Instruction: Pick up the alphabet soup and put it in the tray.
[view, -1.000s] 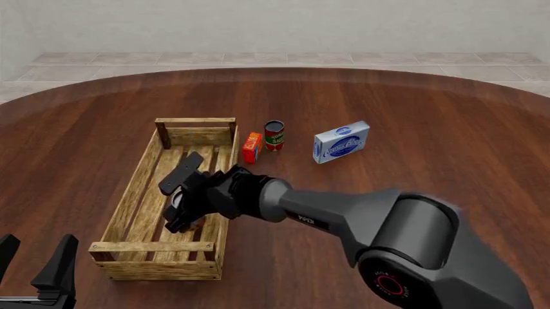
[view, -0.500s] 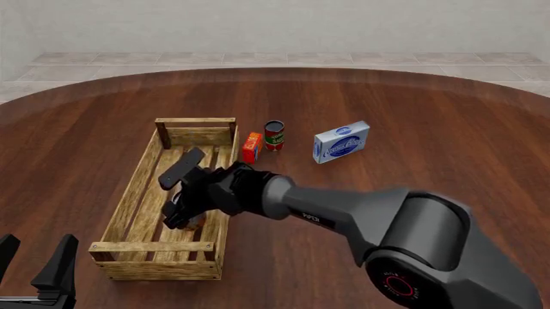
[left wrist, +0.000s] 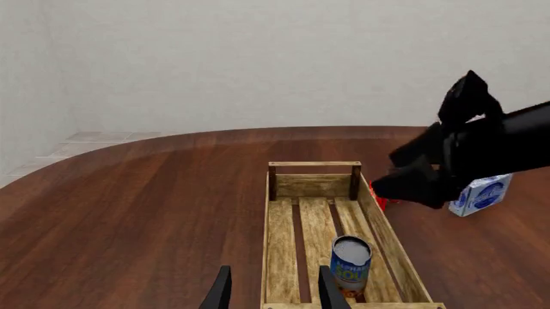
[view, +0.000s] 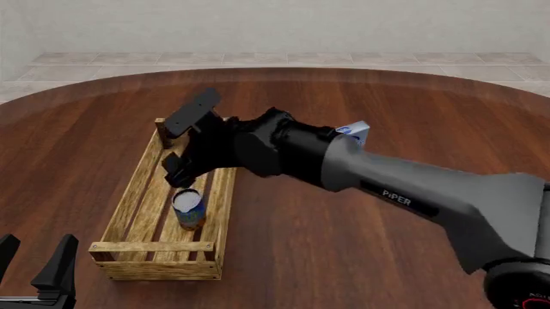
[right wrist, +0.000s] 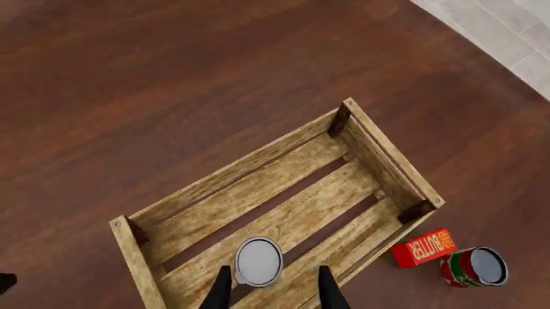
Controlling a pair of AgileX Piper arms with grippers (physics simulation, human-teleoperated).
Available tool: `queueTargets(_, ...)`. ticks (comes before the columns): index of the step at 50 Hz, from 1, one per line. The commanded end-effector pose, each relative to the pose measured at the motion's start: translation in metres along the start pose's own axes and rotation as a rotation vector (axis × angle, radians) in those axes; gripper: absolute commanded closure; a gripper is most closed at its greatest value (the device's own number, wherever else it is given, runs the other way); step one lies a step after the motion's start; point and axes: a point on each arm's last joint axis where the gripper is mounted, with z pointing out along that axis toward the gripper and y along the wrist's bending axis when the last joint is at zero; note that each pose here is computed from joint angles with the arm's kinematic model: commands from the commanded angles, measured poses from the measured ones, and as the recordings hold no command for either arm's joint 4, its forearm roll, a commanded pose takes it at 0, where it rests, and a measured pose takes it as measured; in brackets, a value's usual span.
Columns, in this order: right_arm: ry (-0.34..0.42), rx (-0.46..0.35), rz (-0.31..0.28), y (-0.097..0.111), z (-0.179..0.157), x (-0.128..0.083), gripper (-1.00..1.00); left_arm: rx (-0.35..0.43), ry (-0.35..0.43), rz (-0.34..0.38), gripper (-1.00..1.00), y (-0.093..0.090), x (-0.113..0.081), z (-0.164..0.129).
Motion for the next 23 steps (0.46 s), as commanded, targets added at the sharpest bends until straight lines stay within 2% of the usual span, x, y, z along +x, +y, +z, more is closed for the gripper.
queueTargets(1, -0.109, 0.015, -0.008, -0.004, -0.083, -0.032, -1.00, 0.000, 0.000, 0.000, -1.00, 0.000, 0.000, 0.000)
queueTargets(11, -0.202, 0.035, -0.029, -0.007, -0.155, -0.038, -1.00, 0.000, 0.000, 0.000, -1.00, 0.000, 0.000, 0.000)
queueTargets(21, -0.277, 0.082, -0.011, -0.017, -0.218, -0.028, -1.00, 0.000, 0.000, 0.000, -1.00, 0.000, 0.000, 0.000)
queueTargets(23, -0.280, 0.085, -0.011, -0.017, -0.223, -0.026, -1.00, 0.000, 0.000, 0.000, -1.00, 0.000, 0.000, 0.000)
